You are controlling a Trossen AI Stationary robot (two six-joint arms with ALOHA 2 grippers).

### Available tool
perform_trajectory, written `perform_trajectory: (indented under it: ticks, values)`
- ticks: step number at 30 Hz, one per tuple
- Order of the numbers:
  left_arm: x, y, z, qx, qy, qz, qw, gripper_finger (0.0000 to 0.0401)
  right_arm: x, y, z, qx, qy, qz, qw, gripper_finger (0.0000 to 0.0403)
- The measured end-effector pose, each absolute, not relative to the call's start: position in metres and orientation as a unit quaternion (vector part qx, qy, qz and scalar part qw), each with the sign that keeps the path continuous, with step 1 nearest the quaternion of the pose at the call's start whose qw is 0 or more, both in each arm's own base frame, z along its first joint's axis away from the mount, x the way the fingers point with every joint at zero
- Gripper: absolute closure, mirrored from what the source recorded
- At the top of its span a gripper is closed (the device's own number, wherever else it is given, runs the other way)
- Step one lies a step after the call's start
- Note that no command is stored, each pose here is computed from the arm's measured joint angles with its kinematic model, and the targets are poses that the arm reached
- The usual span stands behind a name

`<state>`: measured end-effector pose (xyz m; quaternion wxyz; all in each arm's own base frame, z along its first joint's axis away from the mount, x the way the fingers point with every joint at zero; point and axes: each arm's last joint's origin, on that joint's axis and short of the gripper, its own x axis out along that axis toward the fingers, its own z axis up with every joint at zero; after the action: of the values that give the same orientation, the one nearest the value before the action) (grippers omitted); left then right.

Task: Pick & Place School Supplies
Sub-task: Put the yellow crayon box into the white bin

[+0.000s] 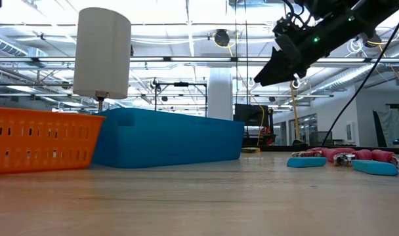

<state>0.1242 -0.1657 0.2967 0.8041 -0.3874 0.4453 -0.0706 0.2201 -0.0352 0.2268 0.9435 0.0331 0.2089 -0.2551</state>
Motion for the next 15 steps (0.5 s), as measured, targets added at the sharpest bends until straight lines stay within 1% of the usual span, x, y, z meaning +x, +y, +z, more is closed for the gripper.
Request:
perform_trajectory:
  ticks: [3,8,15]
  values:
    - [0.108,-0.172,0.290,-0.393,0.464,-0.033,0.793,0.0369,0.221,-0.035,0.228,0.033,0.201,-0.254,0.946,0.0142]
    - [0.086,-0.177,0.278,-0.393,0.500,0.028,0.771,0.0354,0.221,-0.035,0.228,0.033,0.203,-0.254,0.945,0.0142]
    - [0.075,-0.188,0.270,-0.414,0.510,0.063,0.751,0.0360,0.220,-0.035,0.224,0.037,0.204,-0.255,0.945,0.0142]
